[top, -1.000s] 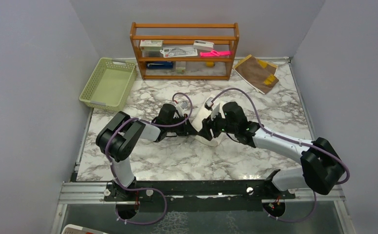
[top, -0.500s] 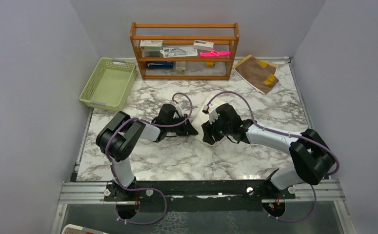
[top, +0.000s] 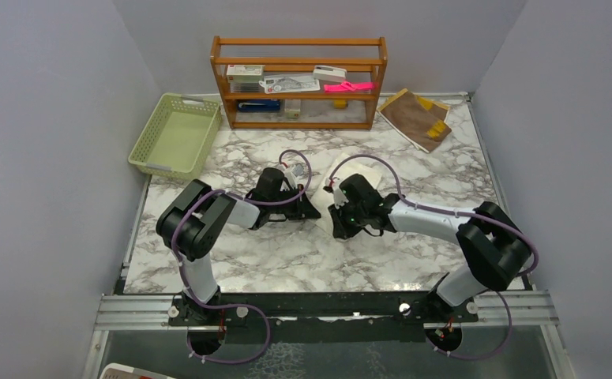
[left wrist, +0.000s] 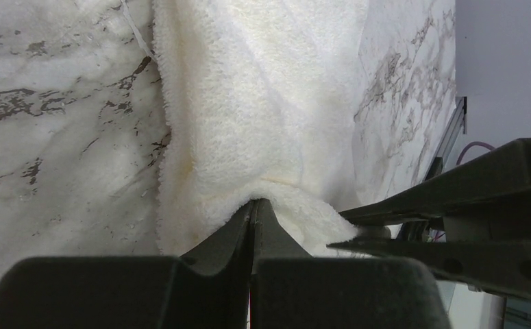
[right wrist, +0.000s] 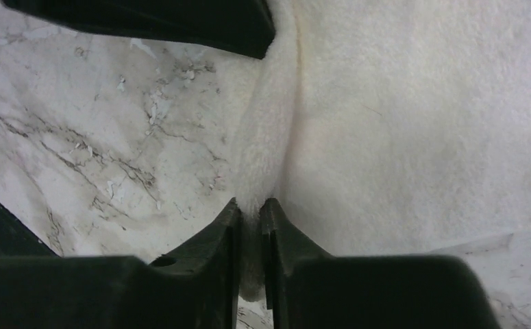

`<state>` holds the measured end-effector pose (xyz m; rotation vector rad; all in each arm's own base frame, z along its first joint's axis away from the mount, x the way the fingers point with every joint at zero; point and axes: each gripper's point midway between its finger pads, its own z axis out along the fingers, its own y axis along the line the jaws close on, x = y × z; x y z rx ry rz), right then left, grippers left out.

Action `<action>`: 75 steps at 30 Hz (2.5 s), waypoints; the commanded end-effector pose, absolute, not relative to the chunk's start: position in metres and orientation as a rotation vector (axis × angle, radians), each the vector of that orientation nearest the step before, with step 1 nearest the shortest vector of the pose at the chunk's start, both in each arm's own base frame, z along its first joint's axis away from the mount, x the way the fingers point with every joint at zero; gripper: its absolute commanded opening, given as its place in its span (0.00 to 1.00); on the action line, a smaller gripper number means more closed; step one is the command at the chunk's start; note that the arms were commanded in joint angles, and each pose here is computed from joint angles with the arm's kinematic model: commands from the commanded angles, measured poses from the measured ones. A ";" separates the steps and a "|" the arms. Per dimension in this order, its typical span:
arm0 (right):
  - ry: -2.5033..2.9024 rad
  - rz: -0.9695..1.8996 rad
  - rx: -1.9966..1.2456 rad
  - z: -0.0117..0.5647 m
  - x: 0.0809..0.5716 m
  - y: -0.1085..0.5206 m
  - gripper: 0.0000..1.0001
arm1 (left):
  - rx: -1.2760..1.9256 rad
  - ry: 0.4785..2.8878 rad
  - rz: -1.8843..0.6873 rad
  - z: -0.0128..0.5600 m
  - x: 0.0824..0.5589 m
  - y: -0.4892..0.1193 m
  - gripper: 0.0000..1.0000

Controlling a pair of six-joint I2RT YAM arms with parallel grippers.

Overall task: Roll the towels
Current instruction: Roll the towel at the center of the board.

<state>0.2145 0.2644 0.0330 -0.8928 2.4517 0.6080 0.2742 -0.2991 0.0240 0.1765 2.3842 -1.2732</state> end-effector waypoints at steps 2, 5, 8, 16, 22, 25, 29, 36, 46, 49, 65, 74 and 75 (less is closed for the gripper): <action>2.631 0.520 -0.702 0.019 0.208 0.252 0.01 | 0.076 2.646 -1.021 -0.036 0.250 -0.260 0.00; 2.707 0.580 -0.564 0.014 0.196 0.252 0.01 | 0.060 2.617 -1.035 -0.023 0.253 -0.260 0.00; 2.755 0.691 -0.426 0.010 0.183 0.253 0.01 | 0.052 2.570 -1.070 -0.003 0.255 -0.264 0.00; 2.751 1.084 -0.127 0.012 0.174 0.246 0.01 | 0.105 2.467 -1.124 0.040 0.255 -0.266 0.10; 2.778 1.146 -0.110 0.010 0.169 0.249 0.01 | 0.129 2.491 -1.142 0.031 0.247 -0.269 0.14; 2.784 1.148 -0.113 0.009 0.167 0.249 0.01 | 0.112 2.523 -1.129 0.014 0.247 -0.268 0.13; 2.750 1.012 -0.214 0.014 0.180 0.240 0.08 | 0.079 2.581 -1.083 -0.010 0.248 -0.265 0.12; 2.424 0.658 -0.565 0.078 0.226 0.248 0.61 | 0.086 2.614 -1.060 -0.022 0.245 -0.263 0.11; 2.325 0.309 -0.943 0.051 0.201 0.292 0.55 | 0.098 2.647 -1.014 -0.027 0.238 -0.255 0.11; 2.336 0.250 -0.951 0.041 0.204 0.287 0.54 | 0.102 2.653 -1.013 -0.028 0.236 -0.255 0.11; 2.296 0.085 -1.049 0.019 0.222 0.282 0.53 | 0.126 2.670 -1.050 -0.029 0.232 -0.258 0.11; 2.172 0.201 -1.071 0.055 0.231 0.308 0.51 | 0.133 2.684 -1.059 -0.033 0.231 -0.260 0.11; 2.166 0.211 -1.079 0.056 0.230 0.309 0.51 | 0.133 2.686 -1.059 -0.033 0.231 -0.260 0.11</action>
